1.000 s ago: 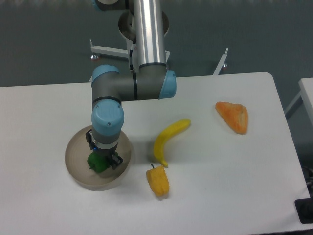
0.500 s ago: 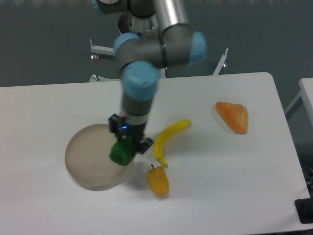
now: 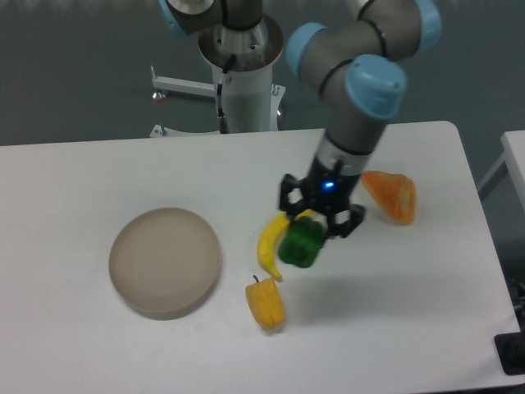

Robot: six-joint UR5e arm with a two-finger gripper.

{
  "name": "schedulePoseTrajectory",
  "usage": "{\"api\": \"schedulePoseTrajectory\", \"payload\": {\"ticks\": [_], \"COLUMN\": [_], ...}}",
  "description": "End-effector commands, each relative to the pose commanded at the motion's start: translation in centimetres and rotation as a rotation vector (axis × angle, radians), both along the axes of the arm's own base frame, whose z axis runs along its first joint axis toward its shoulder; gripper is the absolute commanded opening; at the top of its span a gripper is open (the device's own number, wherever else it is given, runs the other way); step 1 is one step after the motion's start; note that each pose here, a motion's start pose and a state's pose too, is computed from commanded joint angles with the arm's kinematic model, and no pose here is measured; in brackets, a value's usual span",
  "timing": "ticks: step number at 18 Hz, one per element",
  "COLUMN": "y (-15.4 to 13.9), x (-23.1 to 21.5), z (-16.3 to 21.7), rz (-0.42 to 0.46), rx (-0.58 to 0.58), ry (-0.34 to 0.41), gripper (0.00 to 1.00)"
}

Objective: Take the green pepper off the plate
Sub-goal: 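Lift the green pepper off the plate and carry it away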

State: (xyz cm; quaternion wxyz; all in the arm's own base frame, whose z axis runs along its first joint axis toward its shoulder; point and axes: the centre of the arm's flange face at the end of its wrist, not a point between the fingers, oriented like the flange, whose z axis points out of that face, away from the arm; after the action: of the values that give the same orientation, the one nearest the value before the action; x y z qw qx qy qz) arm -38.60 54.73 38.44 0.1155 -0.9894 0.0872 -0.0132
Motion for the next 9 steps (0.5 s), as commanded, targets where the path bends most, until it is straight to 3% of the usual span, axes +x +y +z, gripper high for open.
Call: {"api": "schedulePoseTrajectory", "payload": {"ticks": [4, 7, 9], "y": [-2.1, -2.1, -1.7], "x": [-2.3, -3.2, -3.6], "z": [-1.5, -1.7, -2.2], "rz": [-0.165, -0.318, -0.342], "rx": [-0.175, -0.19, -0.215], "ry": [0.099, 0.129, 0.142], "gripper": [0.0, 0.0, 0.0]}}
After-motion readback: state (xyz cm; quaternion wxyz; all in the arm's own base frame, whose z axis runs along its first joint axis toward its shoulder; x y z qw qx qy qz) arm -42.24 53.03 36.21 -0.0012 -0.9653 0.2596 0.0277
